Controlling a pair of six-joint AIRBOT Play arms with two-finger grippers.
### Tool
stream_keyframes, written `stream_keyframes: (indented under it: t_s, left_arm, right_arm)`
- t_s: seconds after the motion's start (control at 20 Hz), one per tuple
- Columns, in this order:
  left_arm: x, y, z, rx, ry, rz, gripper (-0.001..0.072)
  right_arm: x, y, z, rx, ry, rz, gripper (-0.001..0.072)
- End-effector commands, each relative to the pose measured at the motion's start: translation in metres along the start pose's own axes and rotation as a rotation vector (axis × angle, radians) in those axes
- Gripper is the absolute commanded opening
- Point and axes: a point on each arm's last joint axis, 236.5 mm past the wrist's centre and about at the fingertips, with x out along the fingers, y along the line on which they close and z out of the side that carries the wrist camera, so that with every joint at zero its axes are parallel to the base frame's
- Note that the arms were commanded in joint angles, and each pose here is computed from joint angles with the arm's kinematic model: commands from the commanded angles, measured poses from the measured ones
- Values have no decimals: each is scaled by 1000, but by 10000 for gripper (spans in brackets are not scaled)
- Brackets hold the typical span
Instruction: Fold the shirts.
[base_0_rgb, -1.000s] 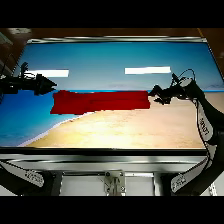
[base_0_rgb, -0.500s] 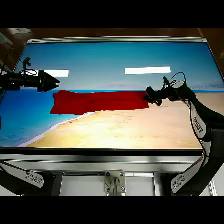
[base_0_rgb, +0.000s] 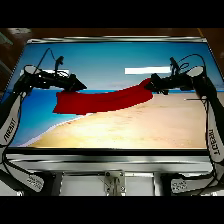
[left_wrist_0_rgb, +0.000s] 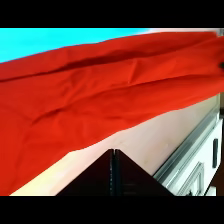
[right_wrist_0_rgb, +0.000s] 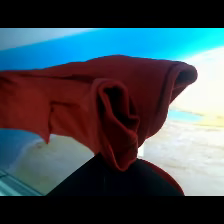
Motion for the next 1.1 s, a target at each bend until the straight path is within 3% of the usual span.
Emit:
stream_keyframes:
  t_s: [0.0, 0.4, 0.55, 0.7, 0.9, 1.05]
  left_arm:
    - [74, -37, -33, 71, 55, 4, 49]
    - [177, -99, -120, 84, 151, 2, 49]
    - [212, -134, -147, -12, 161, -100, 49]
    - [229, -128, -166, -76, 213, -120, 49]
    - [174, -119, -92, -56, 61, -136, 47]
    - [70, -128, -4, -6, -183, -150, 48]
  right_arm:
    - [-51, 47, -25, -68, 17, 18, 69]
    - [-142, 110, -63, -167, -91, -14, 69]
    - [-159, 122, -70, -175, -134, -12, 69]
    - [-165, 126, -74, -171, -145, -15, 69]
    - [-146, 129, -75, -230, -139, -67, 69]
    - [-91, 154, -81, -299, -84, -35, 69]
